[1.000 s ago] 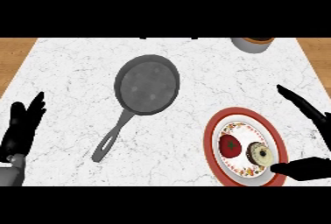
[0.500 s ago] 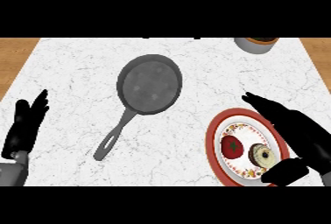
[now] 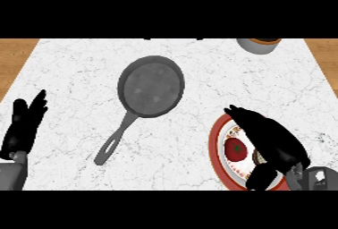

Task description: Pick the tomato from the plate and place it in the pan

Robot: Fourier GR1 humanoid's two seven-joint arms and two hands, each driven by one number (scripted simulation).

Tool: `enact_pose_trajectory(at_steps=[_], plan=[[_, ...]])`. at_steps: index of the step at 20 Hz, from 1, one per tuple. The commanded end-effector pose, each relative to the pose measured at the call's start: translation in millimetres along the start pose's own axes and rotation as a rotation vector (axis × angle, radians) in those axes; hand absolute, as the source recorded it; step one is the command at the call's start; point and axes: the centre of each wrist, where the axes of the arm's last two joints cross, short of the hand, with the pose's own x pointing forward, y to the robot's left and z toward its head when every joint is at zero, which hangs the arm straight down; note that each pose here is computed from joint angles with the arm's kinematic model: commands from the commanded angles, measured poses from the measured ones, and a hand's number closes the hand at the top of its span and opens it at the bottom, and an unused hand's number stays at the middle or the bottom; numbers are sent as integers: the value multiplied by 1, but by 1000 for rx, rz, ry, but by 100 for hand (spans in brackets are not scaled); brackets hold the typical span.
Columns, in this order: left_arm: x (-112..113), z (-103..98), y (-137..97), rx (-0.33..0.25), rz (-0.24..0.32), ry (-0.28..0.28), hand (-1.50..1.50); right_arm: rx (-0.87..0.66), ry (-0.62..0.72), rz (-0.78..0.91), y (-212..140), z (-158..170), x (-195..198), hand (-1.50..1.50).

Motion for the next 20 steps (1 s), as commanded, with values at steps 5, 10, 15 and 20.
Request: enact_pose_trajectory(at_steps=[5,10,15,20], plan=[[-5,17,1,6,-10,-3,0,7,75,77,40,-9,-15,-150],[-4,4,-4,4,-9,-4,0,34,85,125,41,-26,-14,-150],[-7,-4,4,16,3,-1,0,48,74,84,40,-26,-5,-150],[-14,1,-3,24,6,4,0,35,62,89,48,-31,-28,-150]])
